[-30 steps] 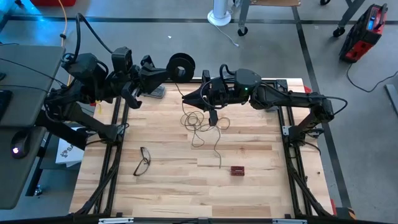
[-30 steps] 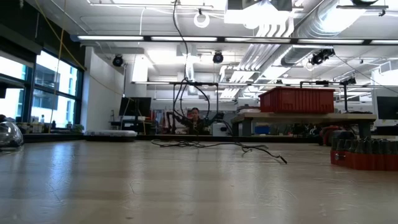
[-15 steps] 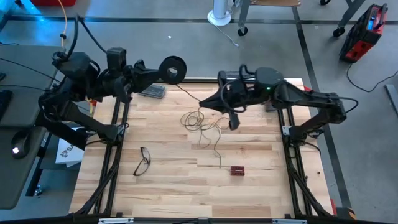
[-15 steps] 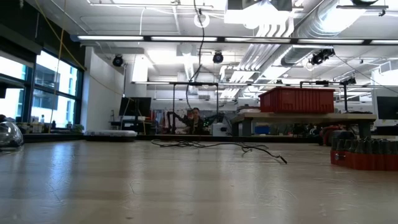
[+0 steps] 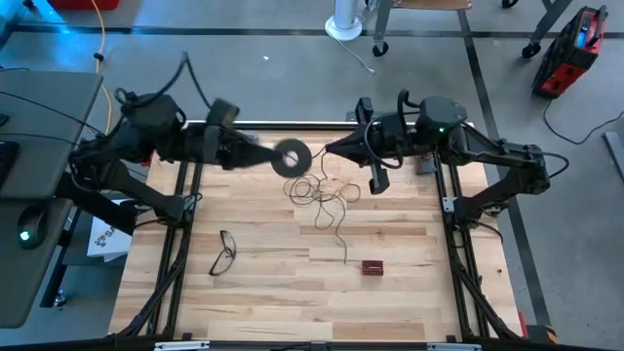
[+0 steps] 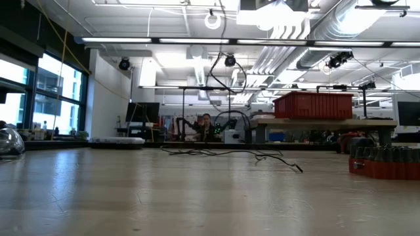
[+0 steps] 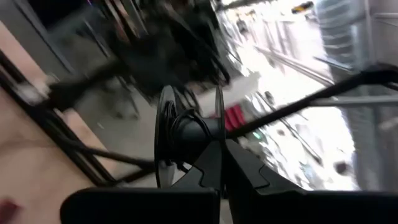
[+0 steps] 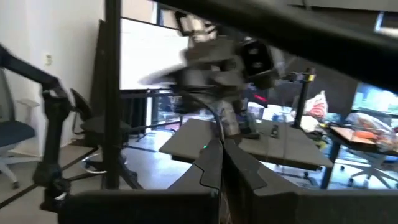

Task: Coil cords
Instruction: Coil the black wire into the spool

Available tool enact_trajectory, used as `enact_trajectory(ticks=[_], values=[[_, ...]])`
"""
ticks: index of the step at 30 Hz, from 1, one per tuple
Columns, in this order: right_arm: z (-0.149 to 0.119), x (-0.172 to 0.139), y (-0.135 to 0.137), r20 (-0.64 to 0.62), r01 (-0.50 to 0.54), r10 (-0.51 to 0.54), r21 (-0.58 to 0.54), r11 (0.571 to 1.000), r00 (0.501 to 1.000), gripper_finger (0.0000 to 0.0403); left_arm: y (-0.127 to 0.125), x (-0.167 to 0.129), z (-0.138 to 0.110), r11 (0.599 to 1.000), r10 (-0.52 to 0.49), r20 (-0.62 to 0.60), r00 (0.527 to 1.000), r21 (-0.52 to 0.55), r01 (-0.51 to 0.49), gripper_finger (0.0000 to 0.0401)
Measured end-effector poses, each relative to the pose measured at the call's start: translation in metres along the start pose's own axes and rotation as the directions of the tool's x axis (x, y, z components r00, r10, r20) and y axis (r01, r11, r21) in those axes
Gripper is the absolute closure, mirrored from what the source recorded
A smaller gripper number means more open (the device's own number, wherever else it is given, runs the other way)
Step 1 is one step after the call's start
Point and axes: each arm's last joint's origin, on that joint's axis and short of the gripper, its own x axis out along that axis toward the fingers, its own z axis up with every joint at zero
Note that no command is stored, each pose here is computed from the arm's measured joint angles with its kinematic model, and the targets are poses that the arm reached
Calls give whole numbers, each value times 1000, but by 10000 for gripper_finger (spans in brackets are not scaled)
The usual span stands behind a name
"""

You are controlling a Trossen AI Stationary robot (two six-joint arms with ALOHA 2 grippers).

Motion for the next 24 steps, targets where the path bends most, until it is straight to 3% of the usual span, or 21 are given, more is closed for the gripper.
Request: enact_trajectory(ticks=[9, 19, 24], values=[[0, 3, -13, 48, 29, -28, -19, 999, 998, 403, 9, 42, -3, 983, -159, -166, 973, -116, 141, 401], [-8, 19, -18, 106, 34, -36, 24, 999, 994, 403, 19, 68, 28, 933, -355, -125, 927, -107, 343, 401], [-11, 24, -20, 113, 36, -43, 62, 997, 993, 403, 22, 68, 42, 917, -397, -88, 914, -68, 392, 401]])
